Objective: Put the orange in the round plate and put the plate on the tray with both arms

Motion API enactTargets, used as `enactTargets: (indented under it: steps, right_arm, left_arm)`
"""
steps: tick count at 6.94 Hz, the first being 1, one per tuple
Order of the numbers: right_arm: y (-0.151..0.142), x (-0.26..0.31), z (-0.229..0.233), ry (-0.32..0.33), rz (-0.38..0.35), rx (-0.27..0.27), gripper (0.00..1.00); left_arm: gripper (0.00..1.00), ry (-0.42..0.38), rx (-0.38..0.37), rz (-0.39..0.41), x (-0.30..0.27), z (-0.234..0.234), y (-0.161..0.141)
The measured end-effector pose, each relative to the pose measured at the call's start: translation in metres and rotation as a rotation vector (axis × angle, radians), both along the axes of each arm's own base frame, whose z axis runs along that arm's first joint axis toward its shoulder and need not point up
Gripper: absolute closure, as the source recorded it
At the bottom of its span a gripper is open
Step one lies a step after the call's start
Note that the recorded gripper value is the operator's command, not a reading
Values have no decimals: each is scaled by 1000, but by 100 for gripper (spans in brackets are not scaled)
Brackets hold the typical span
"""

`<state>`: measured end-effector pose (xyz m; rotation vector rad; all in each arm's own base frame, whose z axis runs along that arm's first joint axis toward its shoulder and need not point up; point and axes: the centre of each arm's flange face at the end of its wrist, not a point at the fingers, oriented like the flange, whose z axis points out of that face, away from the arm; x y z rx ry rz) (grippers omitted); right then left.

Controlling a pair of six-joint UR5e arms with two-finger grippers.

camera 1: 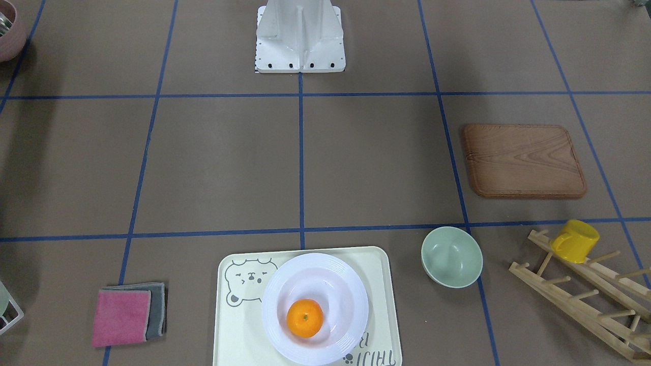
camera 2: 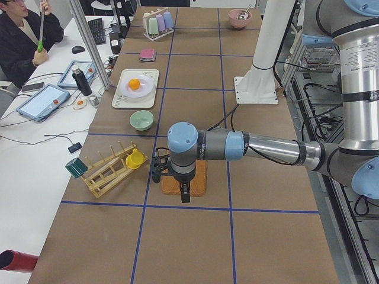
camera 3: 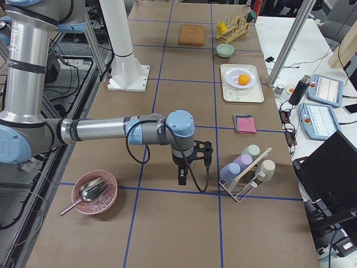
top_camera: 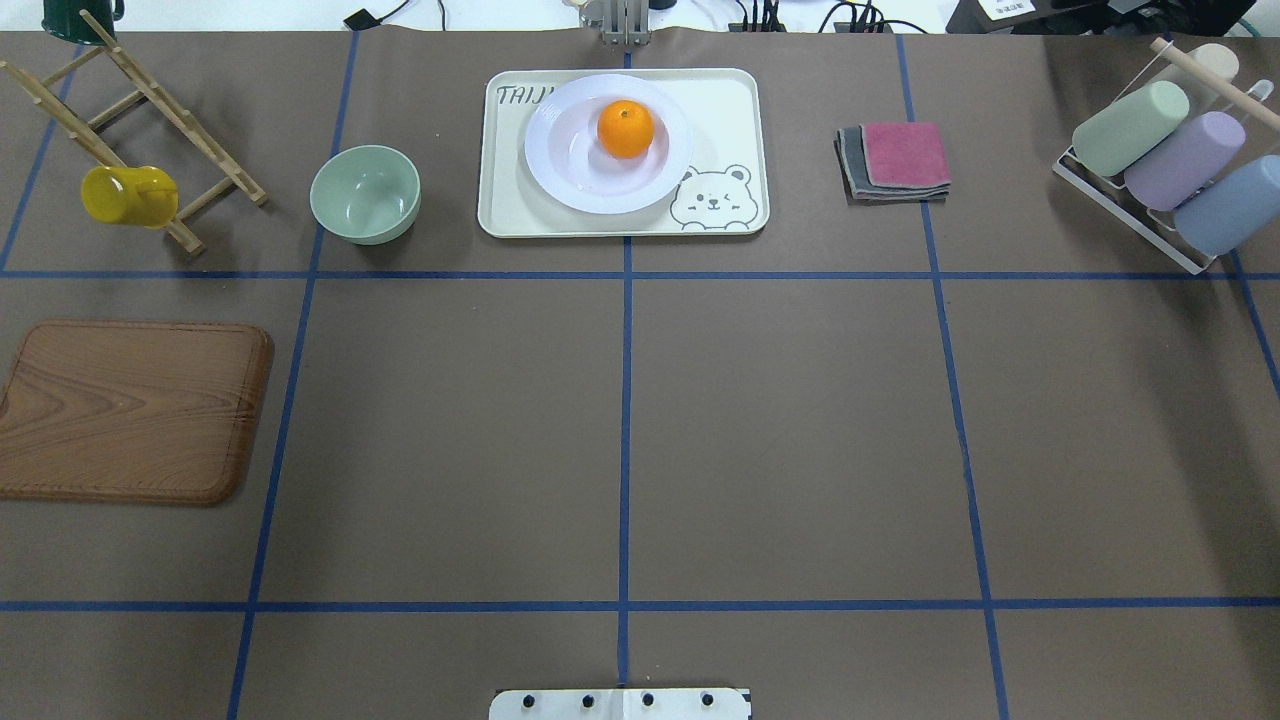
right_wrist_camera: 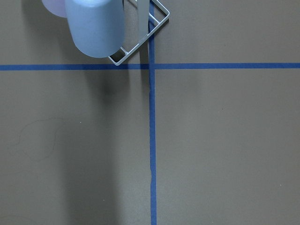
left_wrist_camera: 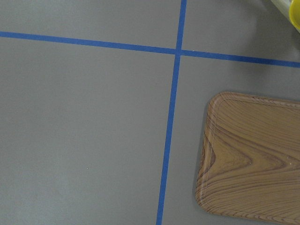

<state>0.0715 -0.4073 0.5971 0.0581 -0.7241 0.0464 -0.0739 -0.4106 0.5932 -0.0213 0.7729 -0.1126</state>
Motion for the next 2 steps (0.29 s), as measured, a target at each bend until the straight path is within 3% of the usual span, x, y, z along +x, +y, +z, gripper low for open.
enactTargets:
  steps: [2]
  right_arm:
    - [0,0,1,0,0,-2,0]
  left_arm:
    - [1,0,0,0,0,0,0]
